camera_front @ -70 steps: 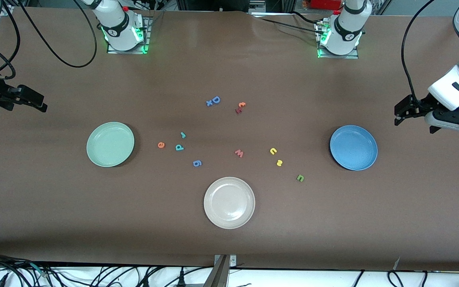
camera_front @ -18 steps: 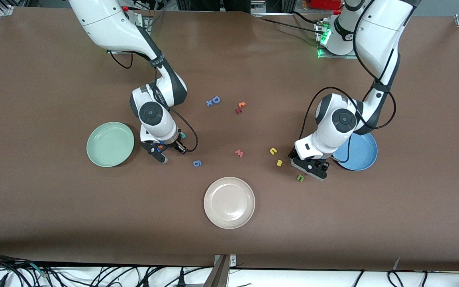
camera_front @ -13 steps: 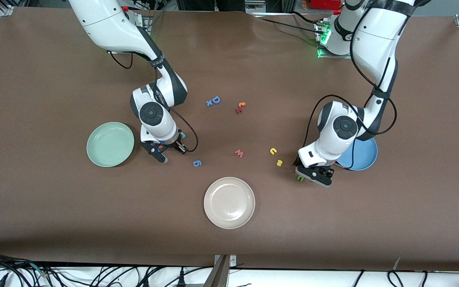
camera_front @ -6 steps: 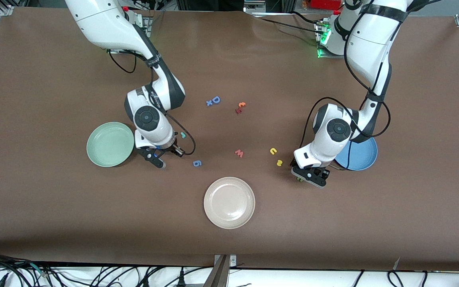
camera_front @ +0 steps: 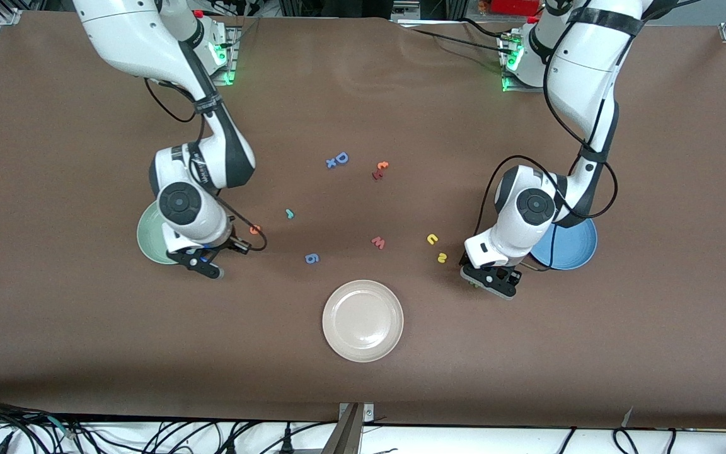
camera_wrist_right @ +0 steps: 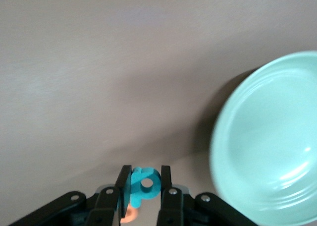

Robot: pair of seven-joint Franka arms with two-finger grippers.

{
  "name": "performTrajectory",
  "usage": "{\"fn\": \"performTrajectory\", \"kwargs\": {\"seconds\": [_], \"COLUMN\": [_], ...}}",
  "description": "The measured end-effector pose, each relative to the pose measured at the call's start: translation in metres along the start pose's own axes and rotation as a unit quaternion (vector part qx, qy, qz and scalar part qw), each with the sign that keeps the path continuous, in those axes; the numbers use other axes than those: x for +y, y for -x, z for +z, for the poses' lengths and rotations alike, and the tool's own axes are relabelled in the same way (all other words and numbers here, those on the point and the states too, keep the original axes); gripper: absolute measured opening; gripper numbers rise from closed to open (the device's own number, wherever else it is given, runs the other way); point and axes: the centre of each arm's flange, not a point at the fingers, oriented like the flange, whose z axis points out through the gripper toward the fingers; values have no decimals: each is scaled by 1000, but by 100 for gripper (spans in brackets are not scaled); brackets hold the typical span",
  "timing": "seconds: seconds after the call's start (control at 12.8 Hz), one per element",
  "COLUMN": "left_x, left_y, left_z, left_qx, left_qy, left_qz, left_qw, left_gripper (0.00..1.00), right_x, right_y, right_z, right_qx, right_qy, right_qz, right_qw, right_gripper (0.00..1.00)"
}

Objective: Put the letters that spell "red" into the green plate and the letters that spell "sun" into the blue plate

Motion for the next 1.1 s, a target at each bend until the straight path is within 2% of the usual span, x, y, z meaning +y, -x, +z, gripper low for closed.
{"fn": "performTrajectory", "kwargs": {"seconds": [0.16, 0.39, 0.63, 0.86, 0.94, 1.1], "left_x": [2, 4, 5, 6, 7, 11], "left_y": [-1, 1, 0, 0, 0, -2], "left_z": [3, 12, 12, 12, 12, 11], "left_qx": [2, -2, -2, -2, -2, 0], "left_qy": [-1, -6, -7, -7, -7, -7], "left_qz": [2, 6, 8, 9, 9, 12], "left_qw": [1000, 1000, 1000, 1000, 1000, 1000], "left_gripper": [78, 76, 76, 74, 70, 53], "right_x": [44, 106, 138, 157, 159, 161], "right_y": [-23, -50, -58, -56, -51, -43], "right_z": [-4, -9, -7, 6, 14, 33], "right_qx": [-17, -46, -69, -88, -96, -111], "right_qy": [12, 14, 20, 25, 28, 34], "right_qz": [-46, -90, -123, -126, -126, -127], "right_qw": [999, 995, 990, 988, 987, 985], "right_gripper": [27, 27, 27, 27, 27, 27]}}
